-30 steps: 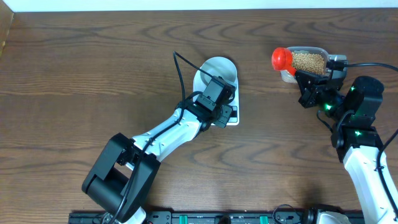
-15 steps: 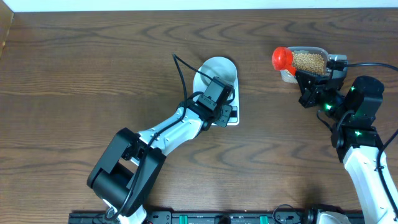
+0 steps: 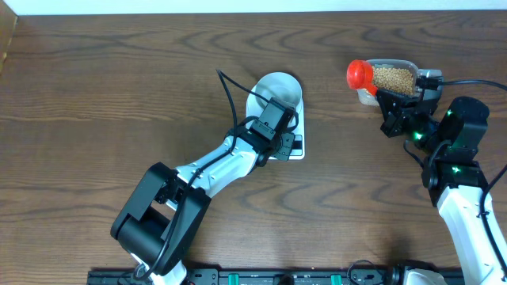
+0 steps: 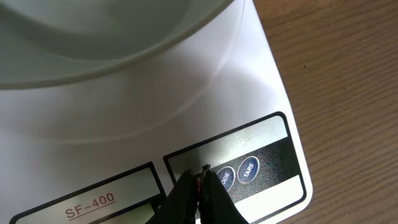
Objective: Scoop item into bowl and weigh 50g on scale
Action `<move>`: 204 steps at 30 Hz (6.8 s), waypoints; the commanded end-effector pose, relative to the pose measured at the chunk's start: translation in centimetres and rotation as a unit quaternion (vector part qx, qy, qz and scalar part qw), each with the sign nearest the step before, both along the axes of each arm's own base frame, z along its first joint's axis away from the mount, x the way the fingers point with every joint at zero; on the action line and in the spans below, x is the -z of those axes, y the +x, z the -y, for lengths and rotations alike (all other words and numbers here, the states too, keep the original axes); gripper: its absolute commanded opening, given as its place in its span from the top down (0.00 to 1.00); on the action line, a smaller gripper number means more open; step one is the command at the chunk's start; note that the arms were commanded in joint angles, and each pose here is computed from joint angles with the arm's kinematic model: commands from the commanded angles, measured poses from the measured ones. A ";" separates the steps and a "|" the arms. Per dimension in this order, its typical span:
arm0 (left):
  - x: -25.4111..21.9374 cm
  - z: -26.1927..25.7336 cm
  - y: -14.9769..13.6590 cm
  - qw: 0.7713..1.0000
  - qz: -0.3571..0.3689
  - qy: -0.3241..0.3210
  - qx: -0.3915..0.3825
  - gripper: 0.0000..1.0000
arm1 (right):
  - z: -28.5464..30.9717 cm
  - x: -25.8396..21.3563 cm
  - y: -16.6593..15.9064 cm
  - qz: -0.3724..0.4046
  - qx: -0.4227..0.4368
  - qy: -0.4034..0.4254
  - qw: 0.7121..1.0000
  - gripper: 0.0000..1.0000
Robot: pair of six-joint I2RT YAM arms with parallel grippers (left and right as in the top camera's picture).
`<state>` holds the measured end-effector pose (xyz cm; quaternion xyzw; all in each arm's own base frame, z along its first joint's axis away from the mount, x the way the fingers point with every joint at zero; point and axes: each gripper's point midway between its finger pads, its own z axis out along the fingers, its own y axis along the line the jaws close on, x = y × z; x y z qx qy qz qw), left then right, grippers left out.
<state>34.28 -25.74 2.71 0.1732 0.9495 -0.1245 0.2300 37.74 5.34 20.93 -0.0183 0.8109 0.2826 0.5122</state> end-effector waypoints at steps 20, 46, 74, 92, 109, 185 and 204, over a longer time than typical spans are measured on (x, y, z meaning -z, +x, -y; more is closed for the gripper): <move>1.6 -0.1 -0.9 1.000 -0.031 0.000 0.003 0.93 | 0.0 -1.0 0.4 0.016 -0.002 -0.009 1.000 0.99; 2.5 -0.3 -1.4 0.999 -0.045 0.005 0.004 0.93 | 0.0 -1.0 0.4 0.016 -0.003 -0.009 1.000 0.99; -2.4 -0.7 -2.0 0.999 -0.012 -0.007 0.034 0.93 | 2.4 -2.2 1.9 0.038 0.077 -0.014 0.996 0.99; -1.3 -0.5 -1.7 0.999 -0.012 0.001 0.046 0.93 | 6.4 -3.0 4.3 0.080 0.187 -0.043 0.978 0.99; 0.0 -9.6 -7.9 0.970 -0.123 0.200 0.070 0.93 | 7.4 -3.3 6.7 0.122 0.215 -0.022 0.969 0.99; -10.7 -11.6 -6.6 0.956 0.034 0.063 0.286 0.05 | 7.3 -6.3 7.4 0.153 0.212 -0.002 0.965 0.99; -11.9 -12.3 -5.2 0.963 0.056 0.007 0.263 0.05 | 6.3 -6.3 7.3 0.152 0.185 0.003 0.971 0.99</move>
